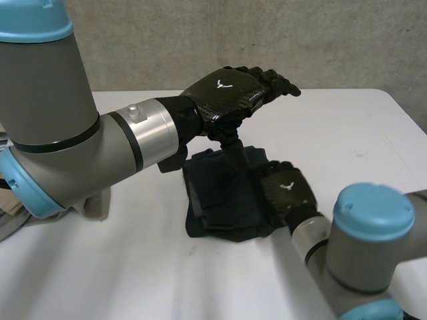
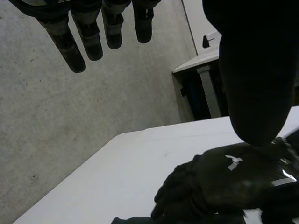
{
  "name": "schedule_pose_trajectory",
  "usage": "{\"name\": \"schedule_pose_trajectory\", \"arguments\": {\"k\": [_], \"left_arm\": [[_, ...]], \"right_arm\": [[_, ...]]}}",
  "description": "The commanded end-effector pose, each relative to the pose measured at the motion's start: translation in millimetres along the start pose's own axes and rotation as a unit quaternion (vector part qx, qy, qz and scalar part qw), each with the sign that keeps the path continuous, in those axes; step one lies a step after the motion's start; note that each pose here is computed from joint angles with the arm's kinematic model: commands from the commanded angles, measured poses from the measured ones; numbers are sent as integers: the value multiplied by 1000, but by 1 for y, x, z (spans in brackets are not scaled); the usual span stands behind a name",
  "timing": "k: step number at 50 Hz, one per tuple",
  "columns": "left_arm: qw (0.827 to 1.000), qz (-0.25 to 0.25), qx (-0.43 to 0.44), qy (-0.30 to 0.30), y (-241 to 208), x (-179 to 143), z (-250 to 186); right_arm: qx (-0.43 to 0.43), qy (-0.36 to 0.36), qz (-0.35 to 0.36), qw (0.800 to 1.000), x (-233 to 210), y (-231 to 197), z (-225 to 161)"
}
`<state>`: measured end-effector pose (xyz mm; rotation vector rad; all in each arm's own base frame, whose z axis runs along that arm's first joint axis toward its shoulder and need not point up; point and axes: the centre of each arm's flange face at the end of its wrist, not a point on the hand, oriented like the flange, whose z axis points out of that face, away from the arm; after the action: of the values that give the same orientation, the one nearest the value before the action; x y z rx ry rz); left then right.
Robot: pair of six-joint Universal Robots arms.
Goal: Fold the laundry.
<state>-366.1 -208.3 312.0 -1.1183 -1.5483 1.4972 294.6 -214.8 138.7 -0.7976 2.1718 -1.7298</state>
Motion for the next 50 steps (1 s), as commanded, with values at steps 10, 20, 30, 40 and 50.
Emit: {"name": "schedule_pose_trajectory", "arguments": {"k": [10,20,30,40,50], "left_arm": [[1000,-6,-2,-2,5,-1,-1],[1000,-8,0,-5,7,-3,-1],[1000,-8,6,-8,5,-4,-4],[1000,-7,22,-16,-1,-8,-9],[999,-13,30,-15,-8,-5,-12]], "right_arm": [[-68,-5,157,985,39,21,37],[-60,-8,142,988,34,25,46],[43,31,146,988,66,-7,73],[85,143,150,974,166,-23,133],[85,276,135,948,301,-3,165]]}}
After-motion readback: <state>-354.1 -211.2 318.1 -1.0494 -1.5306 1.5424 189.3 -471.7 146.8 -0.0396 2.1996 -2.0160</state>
